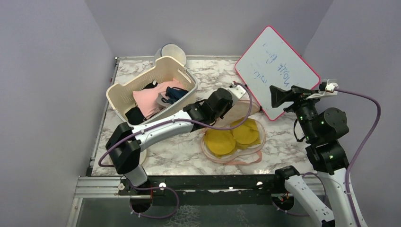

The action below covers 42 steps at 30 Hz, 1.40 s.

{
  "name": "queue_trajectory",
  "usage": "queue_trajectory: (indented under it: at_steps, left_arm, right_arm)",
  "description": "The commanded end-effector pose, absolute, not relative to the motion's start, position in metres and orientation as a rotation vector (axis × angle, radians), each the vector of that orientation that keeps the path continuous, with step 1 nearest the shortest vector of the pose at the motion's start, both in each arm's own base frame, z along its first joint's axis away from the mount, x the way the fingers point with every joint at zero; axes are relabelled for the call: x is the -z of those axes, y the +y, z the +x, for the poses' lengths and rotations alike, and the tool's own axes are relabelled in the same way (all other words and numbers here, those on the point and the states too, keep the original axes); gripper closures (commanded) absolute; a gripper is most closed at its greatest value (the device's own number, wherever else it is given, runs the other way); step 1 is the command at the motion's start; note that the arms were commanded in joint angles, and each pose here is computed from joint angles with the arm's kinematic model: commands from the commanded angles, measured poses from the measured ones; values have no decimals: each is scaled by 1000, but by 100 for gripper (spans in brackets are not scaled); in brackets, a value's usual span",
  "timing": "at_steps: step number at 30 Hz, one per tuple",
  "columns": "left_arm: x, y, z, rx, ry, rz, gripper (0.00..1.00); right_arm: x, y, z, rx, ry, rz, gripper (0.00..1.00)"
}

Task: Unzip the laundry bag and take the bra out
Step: Open the laundry bag at the center of the board.

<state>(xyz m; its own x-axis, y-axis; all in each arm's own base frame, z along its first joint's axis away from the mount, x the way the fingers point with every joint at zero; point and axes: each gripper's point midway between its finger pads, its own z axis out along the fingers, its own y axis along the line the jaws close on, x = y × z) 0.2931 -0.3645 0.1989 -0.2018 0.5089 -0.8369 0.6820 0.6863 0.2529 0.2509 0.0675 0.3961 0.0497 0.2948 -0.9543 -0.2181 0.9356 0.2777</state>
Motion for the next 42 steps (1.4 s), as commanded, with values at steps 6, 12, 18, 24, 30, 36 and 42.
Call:
queue_trajectory:
  at_steps: [6, 12, 18, 24, 30, 36, 42]
  left_arm:
    - [-184, -367, 337, 91, 1953, 920, 100]
    - [-167, -352, 364, -103, 2022, 888, 85]
    - [-182, -335, 381, -281, 2025, 803, 54]
    - [-199, -341, 355, -64, 2049, 806, 10]
    - [-195, -334, 310, 172, 2081, 834, 1]
    - [-183, -339, 260, 496, 2041, 845, 1]
    - [-154, -361, 219, 571, 2008, 938, 1]
  right_arm:
    - [-404, 60, 244, -365, 1452, 76, 6]
    - [-404, 61, 244, -366, 1455, 73, 6]
    - [-401, 63, 246, -373, 1465, 70, 6]
    - [-398, 64, 249, -372, 1473, 70, 6]
    - [-395, 67, 253, -381, 1473, 61, 6]
    - [-391, 71, 258, -394, 1484, 54, 6]
    - [-385, 79, 260, -423, 1500, 25, 2]
